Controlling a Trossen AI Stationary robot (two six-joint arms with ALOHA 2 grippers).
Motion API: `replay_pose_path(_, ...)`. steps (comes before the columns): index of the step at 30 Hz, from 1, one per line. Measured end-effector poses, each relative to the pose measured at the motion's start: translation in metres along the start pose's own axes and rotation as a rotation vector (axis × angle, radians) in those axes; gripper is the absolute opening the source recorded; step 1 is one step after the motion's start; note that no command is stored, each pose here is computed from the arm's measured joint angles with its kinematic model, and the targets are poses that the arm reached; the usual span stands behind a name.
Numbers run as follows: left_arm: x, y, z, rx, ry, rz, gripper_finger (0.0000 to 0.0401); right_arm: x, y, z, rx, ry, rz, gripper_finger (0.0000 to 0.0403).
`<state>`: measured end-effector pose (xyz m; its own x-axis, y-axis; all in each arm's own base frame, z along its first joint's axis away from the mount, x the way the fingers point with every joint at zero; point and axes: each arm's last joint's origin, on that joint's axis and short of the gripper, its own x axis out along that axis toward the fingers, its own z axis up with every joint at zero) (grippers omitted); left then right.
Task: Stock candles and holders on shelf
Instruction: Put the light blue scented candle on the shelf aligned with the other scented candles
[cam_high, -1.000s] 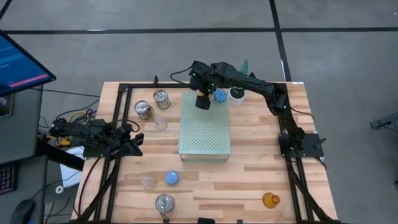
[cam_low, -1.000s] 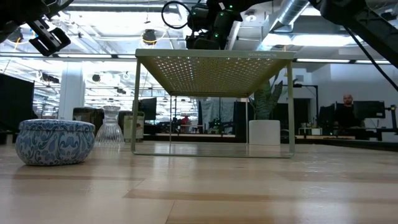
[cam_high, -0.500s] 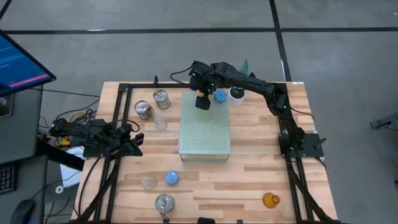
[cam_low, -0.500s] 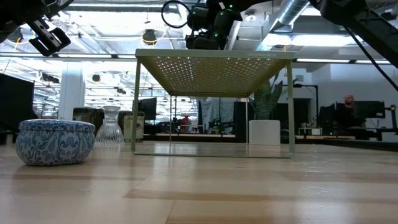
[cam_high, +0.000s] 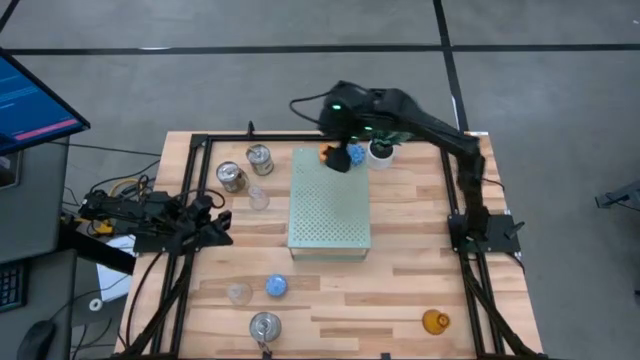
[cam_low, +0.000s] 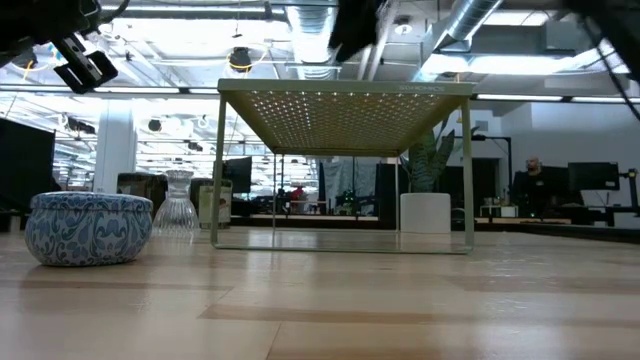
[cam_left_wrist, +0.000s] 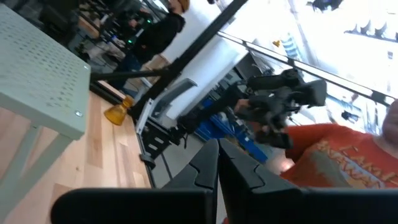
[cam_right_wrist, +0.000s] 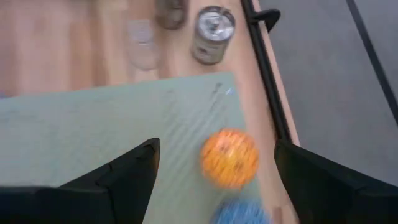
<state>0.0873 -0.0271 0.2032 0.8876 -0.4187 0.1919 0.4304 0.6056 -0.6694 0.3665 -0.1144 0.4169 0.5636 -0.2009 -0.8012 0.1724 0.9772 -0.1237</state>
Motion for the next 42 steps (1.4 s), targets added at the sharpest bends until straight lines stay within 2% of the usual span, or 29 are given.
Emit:
replay_pose_path(4, 0.0, 0.0, 0.001, 0.0, -0.027, 0.021, 0.001, -0.065, 0.028, -0.014, -0.013, -0.049, 0.042, 0.0307)
replay_pose_path(8, 0.0, 0.001, 0.002, 0.001, -0.069, 0.057, 0.0011, -0.136, 0.045, -0.039, 0.029, -0.157, 0.073, 0.0307)
replay_pose_path(12, 0.0, 0.002, 0.006, 0.028, -0.147, 0.104, 0.001, -0.204, 0.055, -0.076, 0.091, -0.293, 0.01, 0.0306)
replay_pose_path(15, -0.001, 0.001, 0.008, 0.06, -0.188, 0.128, 0.001, -0.24, 0.061, -0.107, 0.141, -0.383, -0.034, 0.0306)
replay_pose_path(18, -0.001, 0.002, 0.009, 0.061, -0.23, 0.157, 0.0009, -0.254, 0.066, -0.136, 0.19, -0.431, -0.072, 0.0306)
replay_pose_path(22, -0.001, 0.003, 0.01, 0.06, -0.251, 0.185, 0.0007, -0.237, 0.078, -0.169, 0.223, -0.434, -0.123, 0.0306)
replay_pose_path(28, 0.004, 0.005, 0.01, 0.02, -0.262, 0.215, 0.0007, -0.171, 0.103, -0.222, 0.237, -0.502, -0.177, 0.0306)
replay_pose_path(33, 0.012, 0.008, 0.009, -0.039, -0.248, 0.228, 0.0006, -0.124, 0.112, -0.267, 0.349, -0.607, -0.109, 0.0306)
replay_pose_path(37, 0.018, 0.01, 0.009, -0.084, -0.253, 0.223, 0.0007, -0.102, 0.113, -0.292, 0.433, -0.725, -0.028, 0.0306)
replay_pose_path(39, 0.021, 0.01, 0.01, -0.089, -0.265, 0.21, 0.0007, -0.096, 0.113, -0.3, 0.447, -0.79, 0.047, 0.0306)
replay_pose_path(42, 0.025, 0.007, 0.014, -0.088, -0.31, 0.177, 0.0005, -0.091, 0.113, -0.311, 0.416, -0.889, 0.223, 0.0306)
